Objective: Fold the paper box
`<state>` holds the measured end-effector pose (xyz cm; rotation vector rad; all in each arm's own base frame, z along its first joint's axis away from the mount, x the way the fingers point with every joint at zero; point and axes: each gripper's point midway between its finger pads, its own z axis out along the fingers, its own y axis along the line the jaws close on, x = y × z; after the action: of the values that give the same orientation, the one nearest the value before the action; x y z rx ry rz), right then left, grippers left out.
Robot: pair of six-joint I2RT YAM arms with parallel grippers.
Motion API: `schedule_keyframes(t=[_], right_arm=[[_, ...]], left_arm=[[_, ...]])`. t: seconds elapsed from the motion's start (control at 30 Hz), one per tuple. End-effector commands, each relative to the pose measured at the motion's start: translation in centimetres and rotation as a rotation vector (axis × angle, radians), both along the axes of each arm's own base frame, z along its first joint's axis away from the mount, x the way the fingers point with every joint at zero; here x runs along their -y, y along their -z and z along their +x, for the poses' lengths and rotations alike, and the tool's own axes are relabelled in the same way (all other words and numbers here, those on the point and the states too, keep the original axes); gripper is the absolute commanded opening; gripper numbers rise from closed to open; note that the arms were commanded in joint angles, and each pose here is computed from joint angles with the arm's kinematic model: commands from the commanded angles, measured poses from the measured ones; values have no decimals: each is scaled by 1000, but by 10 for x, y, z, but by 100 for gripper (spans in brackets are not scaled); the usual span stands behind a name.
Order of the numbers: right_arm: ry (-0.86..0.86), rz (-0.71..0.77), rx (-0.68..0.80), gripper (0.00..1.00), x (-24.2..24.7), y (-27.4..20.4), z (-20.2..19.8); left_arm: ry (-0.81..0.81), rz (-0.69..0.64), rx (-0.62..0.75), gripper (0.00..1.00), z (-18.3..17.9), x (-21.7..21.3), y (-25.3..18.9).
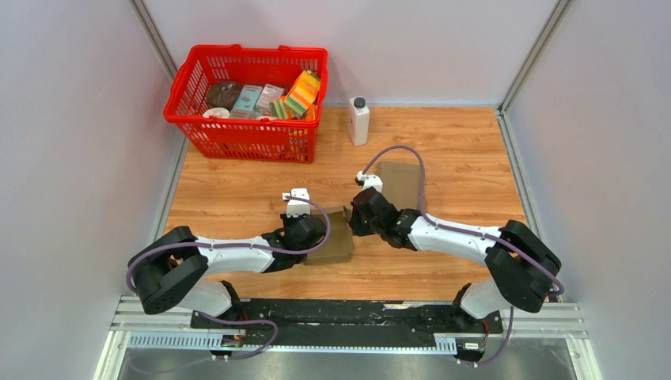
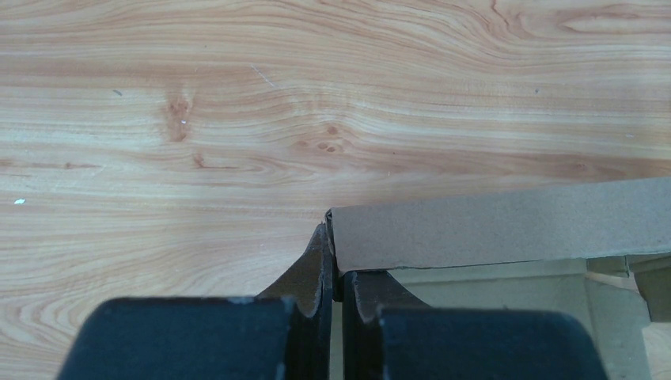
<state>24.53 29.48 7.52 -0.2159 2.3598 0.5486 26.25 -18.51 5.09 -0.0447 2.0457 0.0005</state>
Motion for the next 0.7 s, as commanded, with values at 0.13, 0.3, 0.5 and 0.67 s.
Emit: schedule_keyframes(t=[0.13, 0.3, 0.5, 0.67], right_arm=[[37, 266, -25, 0, -40, -54, -2], [76, 407, -66, 0, -54, -53, -2], [46, 434, -3, 0, -60, -60, 5], [-28, 424, 14, 1, -67, -54, 5]], left_arm=[[39, 12, -32, 0, -4, 6, 2], [50, 6, -32, 0, -5, 9, 1], [51, 6, -37, 0, -7, 9, 3], [52, 4, -38, 0, -8, 8, 5]])
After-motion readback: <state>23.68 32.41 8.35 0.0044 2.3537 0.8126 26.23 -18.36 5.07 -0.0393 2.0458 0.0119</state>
